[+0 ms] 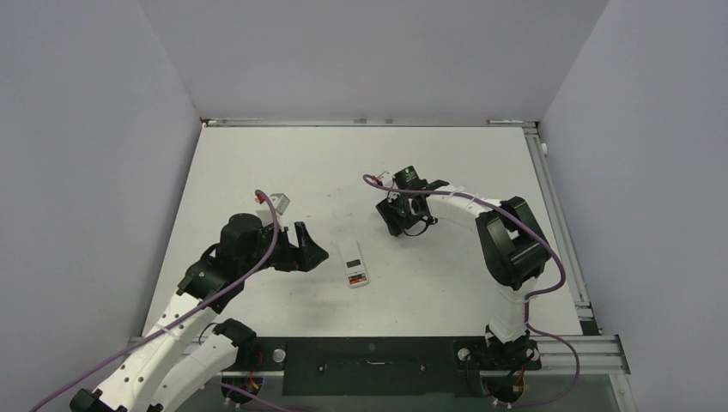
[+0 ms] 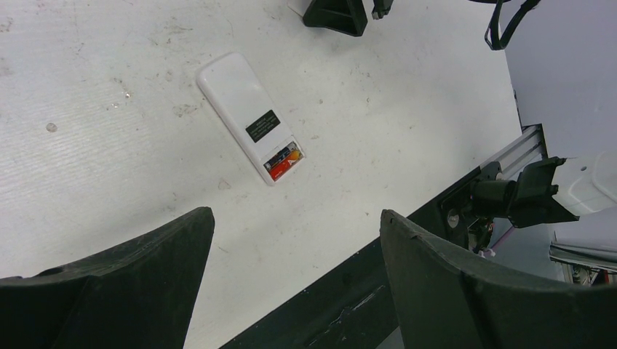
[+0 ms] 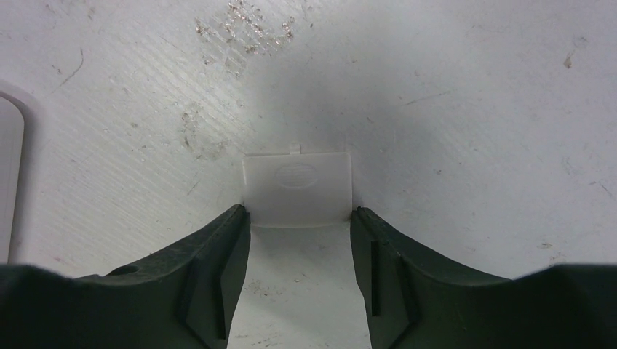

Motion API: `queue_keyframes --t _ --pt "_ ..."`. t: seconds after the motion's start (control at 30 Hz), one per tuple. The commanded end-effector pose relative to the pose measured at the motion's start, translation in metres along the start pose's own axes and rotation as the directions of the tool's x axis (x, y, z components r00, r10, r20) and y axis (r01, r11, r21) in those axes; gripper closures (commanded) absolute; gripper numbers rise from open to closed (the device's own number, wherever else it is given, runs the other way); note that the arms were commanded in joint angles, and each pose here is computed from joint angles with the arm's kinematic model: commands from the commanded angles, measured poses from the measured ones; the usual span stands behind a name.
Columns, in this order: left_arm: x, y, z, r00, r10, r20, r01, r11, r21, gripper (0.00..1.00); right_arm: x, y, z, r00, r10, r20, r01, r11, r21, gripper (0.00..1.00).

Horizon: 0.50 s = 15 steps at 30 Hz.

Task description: Load the batteries into the remote control

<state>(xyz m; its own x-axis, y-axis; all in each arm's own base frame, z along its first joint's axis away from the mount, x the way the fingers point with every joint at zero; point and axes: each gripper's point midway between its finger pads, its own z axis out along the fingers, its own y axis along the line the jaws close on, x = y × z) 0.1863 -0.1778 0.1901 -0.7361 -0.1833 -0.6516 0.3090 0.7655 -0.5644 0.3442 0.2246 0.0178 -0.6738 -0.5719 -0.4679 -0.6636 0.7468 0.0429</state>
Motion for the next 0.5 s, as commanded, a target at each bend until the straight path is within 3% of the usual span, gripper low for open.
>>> queue_keyframes --t 0.0,0.47 --pt "-0.008 -0.007 -0.002 1.000 0.016 0.022 -0.016 0.999 0.031 0.18 0.003 0.008 0.003 0.999 -0.013 -0.030 0.012 1.000 -0.021 0.51" --pt "-0.006 -0.002 0.003 1.000 -0.001 0.011 0.001 1.000 0.008 0.18 -0.005 0.018 -0.011 0.999 0.031 0.026 -0.030 0.999 -0.011 0.82"
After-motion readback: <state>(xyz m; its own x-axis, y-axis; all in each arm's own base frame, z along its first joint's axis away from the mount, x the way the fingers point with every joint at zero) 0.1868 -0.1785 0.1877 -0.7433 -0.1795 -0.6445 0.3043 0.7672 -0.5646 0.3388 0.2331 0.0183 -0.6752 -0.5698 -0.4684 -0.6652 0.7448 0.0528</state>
